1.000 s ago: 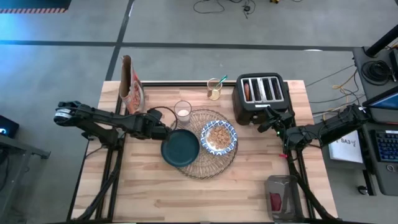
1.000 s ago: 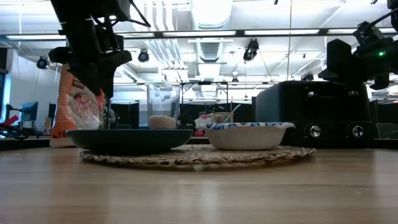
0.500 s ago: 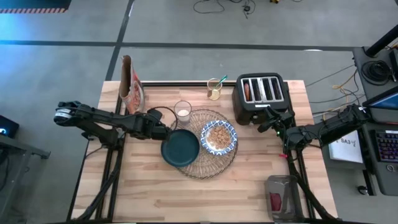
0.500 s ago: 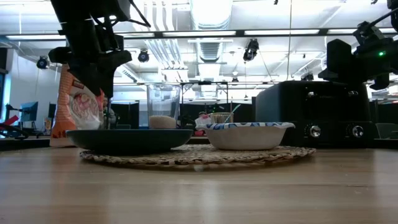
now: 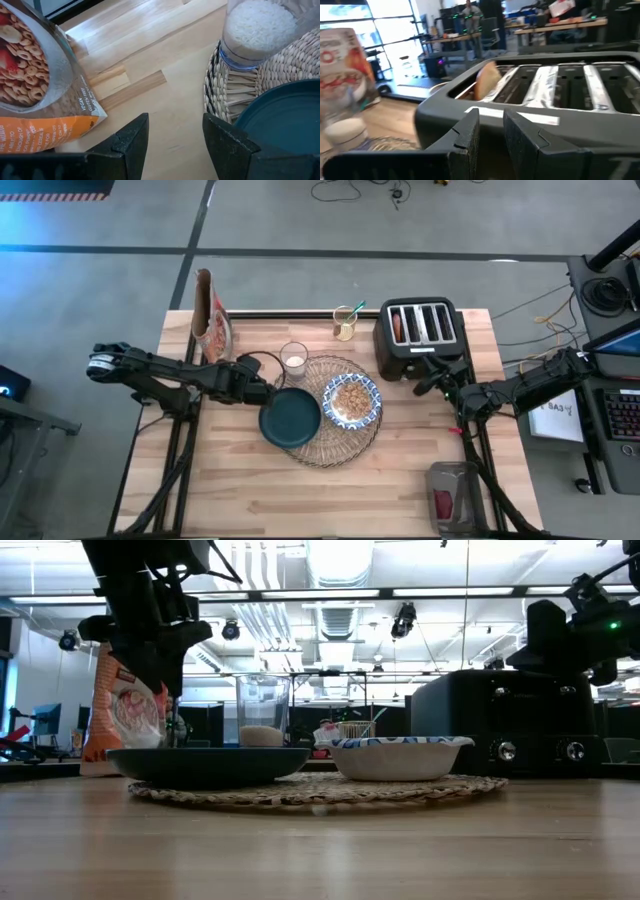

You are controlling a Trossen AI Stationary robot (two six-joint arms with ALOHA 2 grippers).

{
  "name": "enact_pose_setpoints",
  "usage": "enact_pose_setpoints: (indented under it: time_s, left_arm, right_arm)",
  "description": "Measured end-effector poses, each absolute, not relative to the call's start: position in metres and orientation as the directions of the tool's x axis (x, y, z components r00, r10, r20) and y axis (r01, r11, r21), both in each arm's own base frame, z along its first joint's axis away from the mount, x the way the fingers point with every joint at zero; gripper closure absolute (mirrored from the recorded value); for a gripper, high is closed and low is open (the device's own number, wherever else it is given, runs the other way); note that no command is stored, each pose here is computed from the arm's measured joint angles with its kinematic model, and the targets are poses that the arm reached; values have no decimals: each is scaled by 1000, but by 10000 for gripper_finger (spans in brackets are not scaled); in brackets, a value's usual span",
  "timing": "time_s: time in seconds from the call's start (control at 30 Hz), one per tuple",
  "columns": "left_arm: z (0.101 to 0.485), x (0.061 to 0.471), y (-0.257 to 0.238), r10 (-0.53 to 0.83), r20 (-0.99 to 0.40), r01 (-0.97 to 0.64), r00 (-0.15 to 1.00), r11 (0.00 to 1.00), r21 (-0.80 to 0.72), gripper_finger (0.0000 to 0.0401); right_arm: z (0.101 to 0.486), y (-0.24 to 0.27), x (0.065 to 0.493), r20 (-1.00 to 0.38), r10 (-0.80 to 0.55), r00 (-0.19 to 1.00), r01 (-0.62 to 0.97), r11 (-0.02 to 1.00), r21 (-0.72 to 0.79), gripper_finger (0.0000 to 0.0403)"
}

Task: Arrange a breakfast setting
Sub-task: Put the bagel from the toaster on the black plate on the brown placemat

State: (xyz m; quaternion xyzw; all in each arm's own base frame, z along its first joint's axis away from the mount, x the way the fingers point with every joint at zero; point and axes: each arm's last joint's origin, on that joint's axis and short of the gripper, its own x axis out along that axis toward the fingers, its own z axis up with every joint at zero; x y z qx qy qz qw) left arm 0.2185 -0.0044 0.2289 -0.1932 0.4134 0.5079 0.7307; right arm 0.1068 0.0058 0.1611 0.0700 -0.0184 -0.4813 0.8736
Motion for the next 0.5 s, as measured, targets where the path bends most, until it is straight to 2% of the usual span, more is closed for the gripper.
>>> enact_pose_setpoints:
  time_s: [0.2, 0.5]
  left_arm:
    - [230, 219, -3, 611, -779, -904, 140, 399, 151, 231]
    - [229, 218, 0, 577, -806, -887, 129, 431, 167, 231]
  right_arm:
    - [161, 7, 109, -48, -791, 609, 789, 599, 140, 323]
    - [170, 8, 110, -9, -783, 622, 760, 601, 249, 323]
